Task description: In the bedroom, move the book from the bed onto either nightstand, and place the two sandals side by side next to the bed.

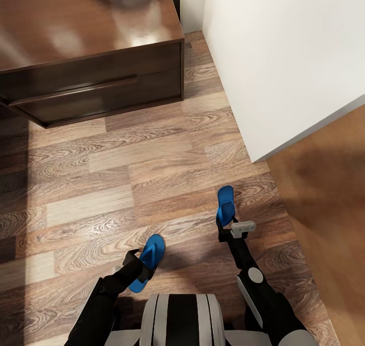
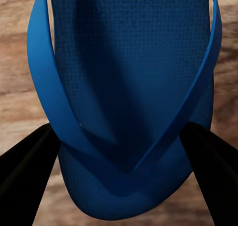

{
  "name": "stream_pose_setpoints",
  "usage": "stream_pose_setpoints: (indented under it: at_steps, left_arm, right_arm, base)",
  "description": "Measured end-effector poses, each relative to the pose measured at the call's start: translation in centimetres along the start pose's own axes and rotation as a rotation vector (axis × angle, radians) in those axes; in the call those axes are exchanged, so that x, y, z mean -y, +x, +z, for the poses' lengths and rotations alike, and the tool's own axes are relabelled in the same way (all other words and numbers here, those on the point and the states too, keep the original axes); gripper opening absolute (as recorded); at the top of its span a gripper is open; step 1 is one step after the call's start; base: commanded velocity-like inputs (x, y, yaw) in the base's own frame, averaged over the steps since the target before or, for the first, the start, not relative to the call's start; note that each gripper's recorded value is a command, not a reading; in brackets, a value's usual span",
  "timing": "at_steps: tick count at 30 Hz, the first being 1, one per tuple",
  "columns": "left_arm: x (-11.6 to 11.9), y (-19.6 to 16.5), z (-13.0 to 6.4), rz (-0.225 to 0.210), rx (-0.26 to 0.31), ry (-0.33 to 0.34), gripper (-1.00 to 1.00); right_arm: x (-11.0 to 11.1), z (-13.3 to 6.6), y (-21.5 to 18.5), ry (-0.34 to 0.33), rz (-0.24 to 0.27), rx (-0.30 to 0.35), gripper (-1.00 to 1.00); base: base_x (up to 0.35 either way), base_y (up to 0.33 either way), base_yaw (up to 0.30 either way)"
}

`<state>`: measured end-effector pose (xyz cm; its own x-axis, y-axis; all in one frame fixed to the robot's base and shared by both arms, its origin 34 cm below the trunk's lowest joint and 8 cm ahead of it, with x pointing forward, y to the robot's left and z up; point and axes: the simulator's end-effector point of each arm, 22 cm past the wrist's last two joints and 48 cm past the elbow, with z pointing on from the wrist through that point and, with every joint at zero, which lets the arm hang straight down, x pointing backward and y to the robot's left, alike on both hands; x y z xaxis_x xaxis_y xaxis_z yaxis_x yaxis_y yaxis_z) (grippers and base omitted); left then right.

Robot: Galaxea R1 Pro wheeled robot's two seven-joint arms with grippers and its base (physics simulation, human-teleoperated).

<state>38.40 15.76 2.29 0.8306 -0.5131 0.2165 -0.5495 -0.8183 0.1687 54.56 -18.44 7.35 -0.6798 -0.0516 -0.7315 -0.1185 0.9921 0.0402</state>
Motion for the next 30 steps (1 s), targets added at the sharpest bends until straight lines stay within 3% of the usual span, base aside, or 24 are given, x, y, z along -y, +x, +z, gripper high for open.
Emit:
stream_pose_setpoints:
  at_steps: [26, 27, 30]
  left_arm:
    - [-0.19, -0.07, -0.02, 0.001, 0.0, -0.005, 1.0]
    - [-0.2, -0.09, -0.02, 0.001, 0.0, -0.006, -1.0]
    - [-0.21, -0.11, -0.02, 0.0, 0.0, -0.006, -1.0]
  right_arm:
    - [0.0, 0.0, 0.01, 0.0, 0.0, 0.0, -1.0]
    - [0.0, 0.0, 0.0, 0.0, 0.0, 0.0, -1.0]
    - [0.0, 0.0, 0.0, 0.0, 0.0, 0.0, -1.0]
  base:
    - [0.0, 0.0, 0.0]
    - [0.0, 0.0, 0.0]
    - [0.0, 0.0, 0.0]
